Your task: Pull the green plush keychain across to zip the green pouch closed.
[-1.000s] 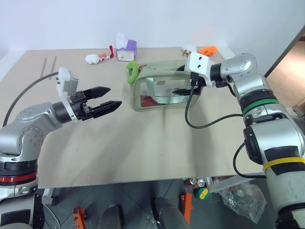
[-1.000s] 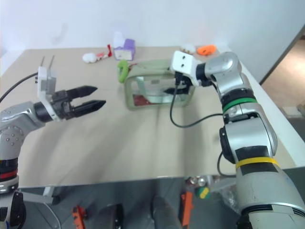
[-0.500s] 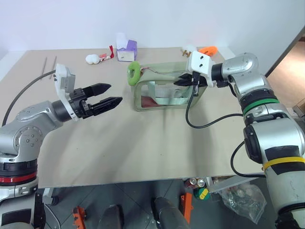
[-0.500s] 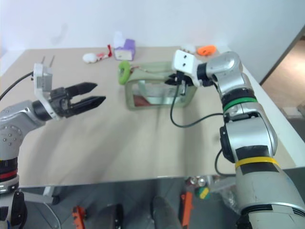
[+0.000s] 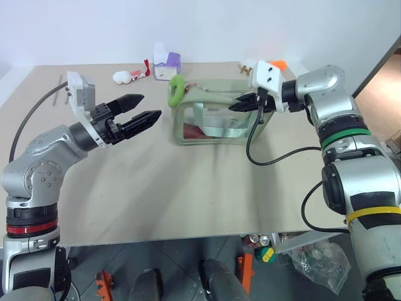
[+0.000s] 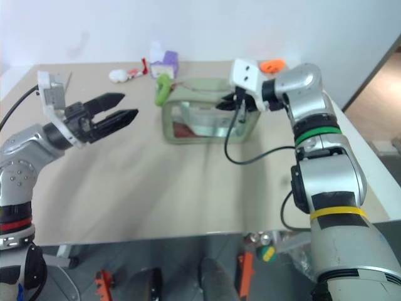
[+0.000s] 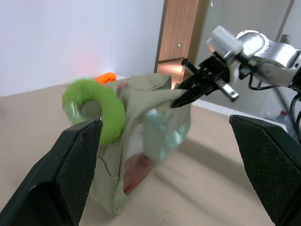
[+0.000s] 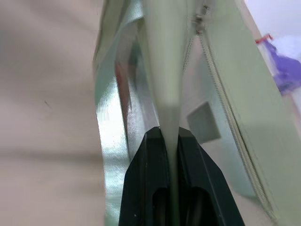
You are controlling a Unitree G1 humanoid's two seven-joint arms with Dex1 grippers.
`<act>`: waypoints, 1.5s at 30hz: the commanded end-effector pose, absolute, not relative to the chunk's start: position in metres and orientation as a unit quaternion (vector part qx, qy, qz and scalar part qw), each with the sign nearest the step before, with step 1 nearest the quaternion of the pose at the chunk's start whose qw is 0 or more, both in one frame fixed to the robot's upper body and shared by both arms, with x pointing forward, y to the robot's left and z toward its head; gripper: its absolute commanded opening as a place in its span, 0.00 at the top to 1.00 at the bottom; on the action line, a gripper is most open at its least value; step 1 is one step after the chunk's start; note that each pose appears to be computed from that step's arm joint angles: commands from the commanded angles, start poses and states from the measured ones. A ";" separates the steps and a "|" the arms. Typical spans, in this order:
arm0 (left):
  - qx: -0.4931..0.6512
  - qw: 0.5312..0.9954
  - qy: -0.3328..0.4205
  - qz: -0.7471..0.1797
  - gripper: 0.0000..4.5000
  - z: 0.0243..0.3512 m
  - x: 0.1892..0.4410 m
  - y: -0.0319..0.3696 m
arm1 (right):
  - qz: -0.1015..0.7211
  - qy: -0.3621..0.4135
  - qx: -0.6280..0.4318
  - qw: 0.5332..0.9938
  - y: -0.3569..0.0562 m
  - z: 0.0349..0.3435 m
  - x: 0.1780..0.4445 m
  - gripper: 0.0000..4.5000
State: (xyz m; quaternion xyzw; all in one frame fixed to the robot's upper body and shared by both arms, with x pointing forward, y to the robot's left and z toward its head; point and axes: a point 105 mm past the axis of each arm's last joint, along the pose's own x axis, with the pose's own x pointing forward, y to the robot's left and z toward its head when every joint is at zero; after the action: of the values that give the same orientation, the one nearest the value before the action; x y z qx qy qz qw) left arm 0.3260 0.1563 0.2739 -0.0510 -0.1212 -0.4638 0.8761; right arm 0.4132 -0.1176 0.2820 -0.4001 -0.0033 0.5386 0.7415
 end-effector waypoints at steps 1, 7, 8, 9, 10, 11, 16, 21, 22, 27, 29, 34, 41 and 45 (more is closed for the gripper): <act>-0.049 0.874 -0.163 -0.454 0.00 0.292 0.323 0.162 | 0.555 -0.019 -0.411 0.723 -0.114 0.303 0.398 1.00; -0.050 0.875 -0.165 -0.453 0.00 0.292 0.324 0.161 | 0.581 -0.010 -0.413 0.702 -0.101 0.308 0.375 1.00; -0.050 0.875 -0.166 -0.452 0.00 0.292 0.324 0.161 | 0.589 0.001 -0.422 0.689 -0.100 0.302 0.368 1.00; -0.050 0.875 -0.167 -0.452 0.00 0.292 0.324 0.161 | 0.595 0.012 -0.430 0.679 -0.099 0.296 0.362 1.00; -0.051 0.875 -0.168 -0.452 0.00 0.292 0.324 0.161 | 0.600 0.022 -0.440 0.668 -0.098 0.288 0.355 1.00; -0.052 0.875 -0.168 -0.451 0.00 0.292 0.324 0.161 | 0.603 0.029 -0.446 0.661 -0.096 0.281 0.349 1.00; -0.055 0.877 -0.164 -0.449 0.00 0.288 0.323 0.162 | 0.629 0.037 -0.438 0.641 -0.081 0.262 0.320 1.00; -0.058 0.876 -0.163 -0.450 0.00 0.288 0.324 0.161 | 0.619 0.049 -0.405 0.671 -0.065 0.246 0.324 1.00; -0.059 0.876 -0.163 -0.451 0.00 0.288 0.324 0.161 | 0.615 0.046 -0.391 0.684 -0.061 0.248 0.326 1.00; -0.063 0.872 -0.161 -0.458 0.00 0.288 0.325 0.156 | 0.606 0.021 -0.326 0.725 -0.042 0.273 0.337 1.00; -0.065 0.871 -0.161 -0.460 0.00 0.287 0.326 0.154 | 0.606 0.020 -0.318 0.729 -0.039 0.276 0.339 1.00; -0.068 0.869 -0.160 -0.463 0.00 0.286 0.326 0.152 | 0.609 0.027 -0.318 0.726 -0.037 0.273 0.340 1.00; -0.069 0.870 -0.161 -0.460 0.00 0.286 0.325 0.154 | 0.629 0.053 -0.322 0.706 -0.037 0.252 0.331 1.00; -0.064 0.871 -0.160 -0.460 0.00 0.285 0.325 0.154 | 0.629 0.051 -0.299 0.715 -0.029 0.250 0.332 0.92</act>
State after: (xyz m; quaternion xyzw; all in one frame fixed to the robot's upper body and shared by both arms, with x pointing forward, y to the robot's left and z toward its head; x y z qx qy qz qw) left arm 0.3296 0.1540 0.2731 -0.0787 -0.1362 -0.4571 0.8754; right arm 0.3359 -0.0361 0.2444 -0.3089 0.0667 0.6219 0.7165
